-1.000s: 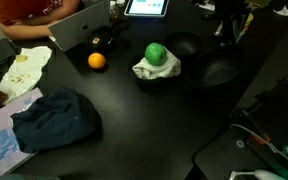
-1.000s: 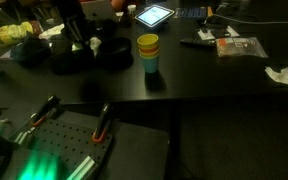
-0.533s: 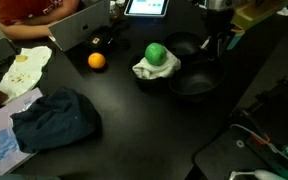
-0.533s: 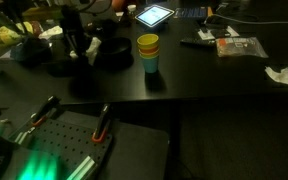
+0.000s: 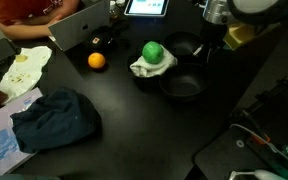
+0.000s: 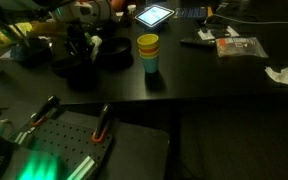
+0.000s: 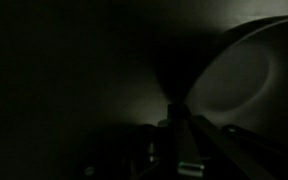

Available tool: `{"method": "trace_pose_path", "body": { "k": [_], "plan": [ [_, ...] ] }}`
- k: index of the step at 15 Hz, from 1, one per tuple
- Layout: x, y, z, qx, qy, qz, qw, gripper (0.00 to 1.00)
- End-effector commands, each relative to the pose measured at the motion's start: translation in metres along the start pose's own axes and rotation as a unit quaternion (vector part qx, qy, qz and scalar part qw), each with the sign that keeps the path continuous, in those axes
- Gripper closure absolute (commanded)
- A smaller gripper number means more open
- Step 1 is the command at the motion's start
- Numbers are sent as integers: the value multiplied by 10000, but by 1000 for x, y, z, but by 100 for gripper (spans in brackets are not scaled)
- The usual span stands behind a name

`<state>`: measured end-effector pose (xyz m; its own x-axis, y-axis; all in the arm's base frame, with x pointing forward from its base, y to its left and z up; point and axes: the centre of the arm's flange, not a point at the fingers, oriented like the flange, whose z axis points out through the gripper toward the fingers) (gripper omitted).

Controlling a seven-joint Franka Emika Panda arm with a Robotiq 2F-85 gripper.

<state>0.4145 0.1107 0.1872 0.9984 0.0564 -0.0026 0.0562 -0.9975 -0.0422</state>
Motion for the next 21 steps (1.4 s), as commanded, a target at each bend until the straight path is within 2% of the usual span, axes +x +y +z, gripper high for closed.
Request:
{"method": "trace_pose_path", "body": {
  "k": [1, 2, 5, 10, 14, 16, 17, 19, 21],
  "plan": [
    [-4, -2, 0, -97, 488, -151, 9986, 70],
    [-4, -1, -2, -152, 535, -197, 9983, 65],
    [5, 3, -22, -460, 510, -208, 9974, 41],
    [35, 26, -53, -1138, 1065, -115, 9877, 3],
    [70, 55, -77, -1617, 1385, 138, 9770, 0],
    [81, 70, -80, -1827, 1259, 358, 9744, 0],
    [85, 78, -80, -1854, 1062, 451, 9759, 0],
    [88, 92, -75, -1818, 699, 631, 9788, 0],
    [91, 105, -69, -1751, 613, 764, 9797, 0]
  ]
}}
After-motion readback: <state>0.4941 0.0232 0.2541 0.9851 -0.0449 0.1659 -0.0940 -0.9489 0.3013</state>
